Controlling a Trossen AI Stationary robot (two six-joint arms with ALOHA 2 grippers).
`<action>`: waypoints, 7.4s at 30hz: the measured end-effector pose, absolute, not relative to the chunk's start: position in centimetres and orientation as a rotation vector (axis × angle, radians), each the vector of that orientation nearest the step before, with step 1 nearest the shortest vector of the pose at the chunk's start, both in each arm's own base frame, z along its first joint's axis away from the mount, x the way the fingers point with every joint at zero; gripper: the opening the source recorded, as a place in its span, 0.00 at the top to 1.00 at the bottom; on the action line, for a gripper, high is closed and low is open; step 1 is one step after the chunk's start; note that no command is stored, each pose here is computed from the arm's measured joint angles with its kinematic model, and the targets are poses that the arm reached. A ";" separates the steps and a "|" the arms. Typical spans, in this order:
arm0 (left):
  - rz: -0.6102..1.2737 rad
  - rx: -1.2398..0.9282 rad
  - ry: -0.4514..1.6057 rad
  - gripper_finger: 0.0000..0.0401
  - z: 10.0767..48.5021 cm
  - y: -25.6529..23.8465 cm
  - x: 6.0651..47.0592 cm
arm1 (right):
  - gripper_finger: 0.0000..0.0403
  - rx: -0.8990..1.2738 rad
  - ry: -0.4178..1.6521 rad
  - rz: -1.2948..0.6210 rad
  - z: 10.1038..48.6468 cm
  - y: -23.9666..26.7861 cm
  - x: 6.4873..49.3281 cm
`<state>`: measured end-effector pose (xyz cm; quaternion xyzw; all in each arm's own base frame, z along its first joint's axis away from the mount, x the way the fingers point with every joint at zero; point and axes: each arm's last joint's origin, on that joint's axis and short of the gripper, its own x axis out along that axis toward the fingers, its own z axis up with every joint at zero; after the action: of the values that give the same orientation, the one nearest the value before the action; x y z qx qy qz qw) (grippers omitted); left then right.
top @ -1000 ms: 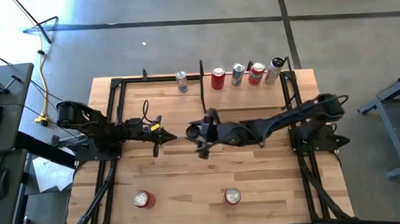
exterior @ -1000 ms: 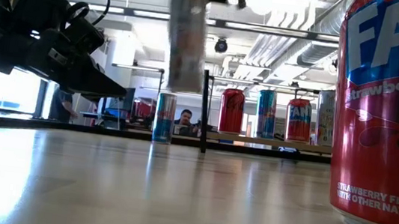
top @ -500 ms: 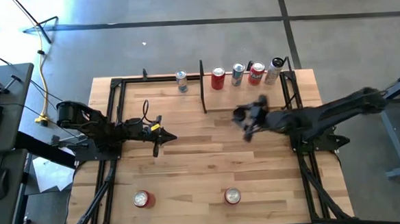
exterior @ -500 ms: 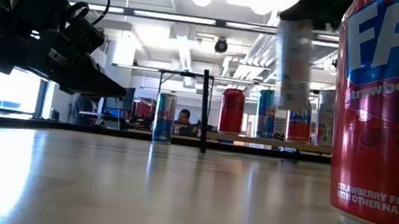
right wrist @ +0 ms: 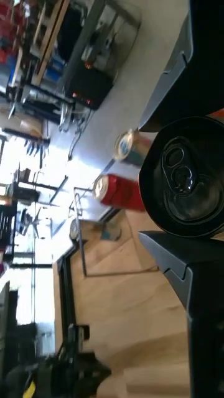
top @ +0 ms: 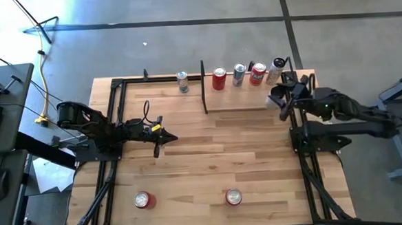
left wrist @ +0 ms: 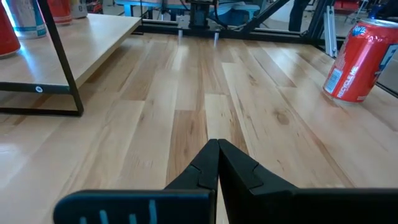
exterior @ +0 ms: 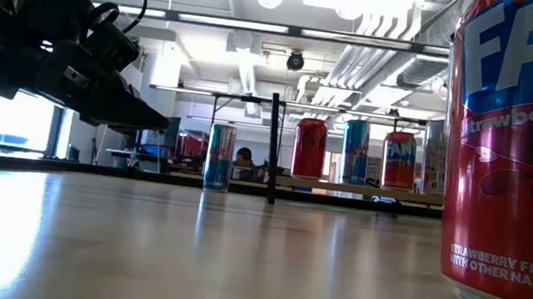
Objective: Place canned beverage on shelf
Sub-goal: Put the white-yellow soda can on the shelf aligned with the other white-yellow soda can, then put the red soda can on the shelf aligned with the other red soda can
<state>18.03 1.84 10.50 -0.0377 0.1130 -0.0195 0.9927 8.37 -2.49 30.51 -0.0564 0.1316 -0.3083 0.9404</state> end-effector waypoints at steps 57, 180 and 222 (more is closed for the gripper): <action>-0.070 -0.033 0.219 1.00 10.6 1.8 18.0 | 0.33 0.112 0.427 -0.932 24.6 -12.4 9.9; -0.068 -0.044 0.217 1.00 10.6 1.8 18.1 | 1.00 -0.015 0.565 -0.869 24.0 -5.7 16.7; -0.061 -0.060 0.218 1.00 10.6 1.8 18.1 | 0.55 0.278 0.823 -0.406 27.9 29.8 26.1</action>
<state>18.07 1.79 10.58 -0.0301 0.1089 -0.0306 0.9931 26.05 29.84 27.86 0.1339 0.3961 -0.1952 0.8872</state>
